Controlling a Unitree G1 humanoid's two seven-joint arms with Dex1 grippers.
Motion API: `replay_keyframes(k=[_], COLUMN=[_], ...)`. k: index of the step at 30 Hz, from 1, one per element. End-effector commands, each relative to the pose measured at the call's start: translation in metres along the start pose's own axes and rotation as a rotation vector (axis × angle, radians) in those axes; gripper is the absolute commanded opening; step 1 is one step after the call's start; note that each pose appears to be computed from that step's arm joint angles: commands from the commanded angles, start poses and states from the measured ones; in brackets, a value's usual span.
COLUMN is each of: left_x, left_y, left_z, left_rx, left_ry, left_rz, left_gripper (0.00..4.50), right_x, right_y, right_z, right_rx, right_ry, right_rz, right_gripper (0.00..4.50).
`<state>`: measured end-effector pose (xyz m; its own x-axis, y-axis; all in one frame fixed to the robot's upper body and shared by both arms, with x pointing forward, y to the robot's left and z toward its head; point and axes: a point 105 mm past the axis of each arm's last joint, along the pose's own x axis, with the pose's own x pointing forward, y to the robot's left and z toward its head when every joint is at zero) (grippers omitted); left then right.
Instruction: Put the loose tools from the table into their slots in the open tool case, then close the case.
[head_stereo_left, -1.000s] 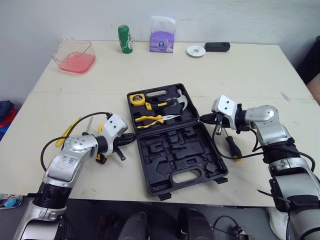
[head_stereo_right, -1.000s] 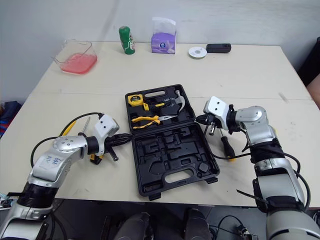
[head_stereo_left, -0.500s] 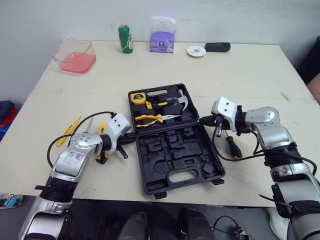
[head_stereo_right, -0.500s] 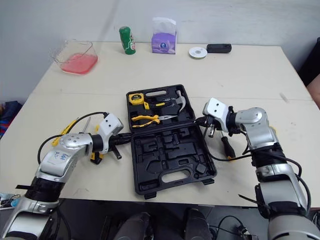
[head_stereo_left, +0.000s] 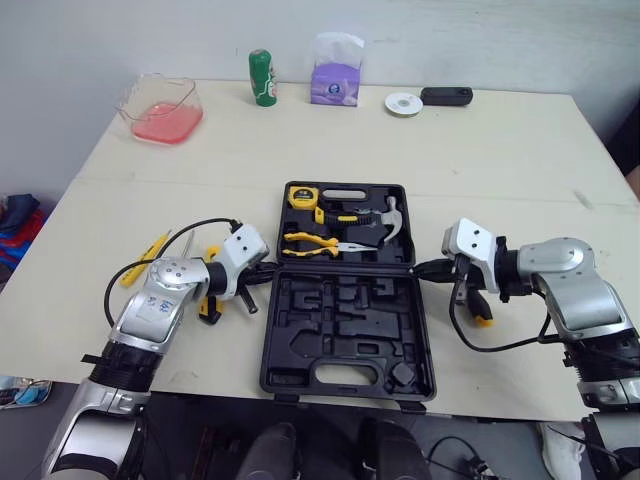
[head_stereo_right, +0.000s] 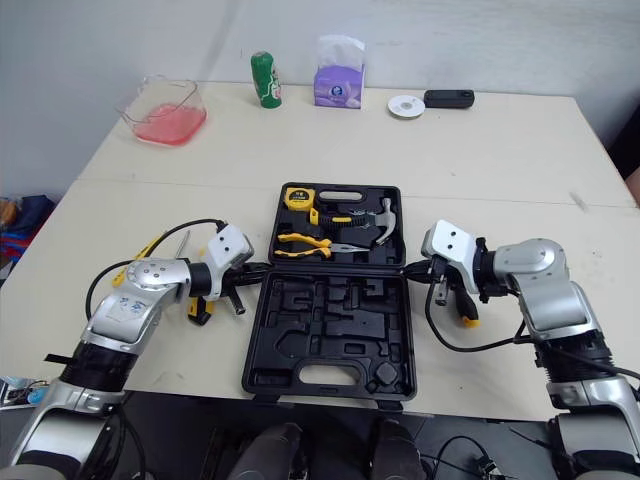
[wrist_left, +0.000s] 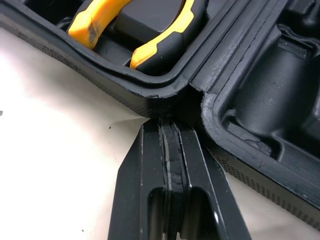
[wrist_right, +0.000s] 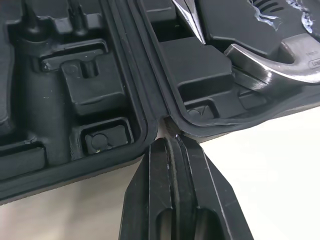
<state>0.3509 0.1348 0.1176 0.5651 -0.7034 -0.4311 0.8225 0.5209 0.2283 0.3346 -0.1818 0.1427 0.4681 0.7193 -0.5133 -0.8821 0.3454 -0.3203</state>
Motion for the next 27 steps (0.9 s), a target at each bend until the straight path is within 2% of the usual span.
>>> replay_keyframes(k=[1,9,16,21,24,27], left_x=[0.01,0.01,-0.013,-0.063,-0.093,-0.147], left_y=[-0.007,-0.01,0.003,0.015,0.024,0.041], left_z=[0.023,0.023,0.022,0.027,0.025,0.0], left_rx=[0.064,0.071,0.111,0.181,0.166,0.116], left_ry=[-0.075,-0.074,-0.044,-0.028,-0.034,-0.01], left_rz=[-0.047,-0.067,-0.012,0.006,0.053,0.18], left_gripper=[0.0,0.0,0.0,0.0,0.0,0.0], right_x=[0.005,0.003,-0.003,-0.041,-0.065,-0.108], right_y=[0.009,-0.001,-0.004,-0.016,-0.019,-0.023], right_z=[0.012,0.001,0.001,0.012,0.013,-0.001], right_rx=[-0.045,-0.053,-0.069,-0.114,-0.128,-0.131], right_ry=[-0.049,-0.04,-0.041,-0.068,-0.074,-0.031], right_rz=[0.02,-0.064,-0.068,-0.12,-0.15,-0.242], right_gripper=[0.04,0.04,0.04,0.04,0.04,0.04])
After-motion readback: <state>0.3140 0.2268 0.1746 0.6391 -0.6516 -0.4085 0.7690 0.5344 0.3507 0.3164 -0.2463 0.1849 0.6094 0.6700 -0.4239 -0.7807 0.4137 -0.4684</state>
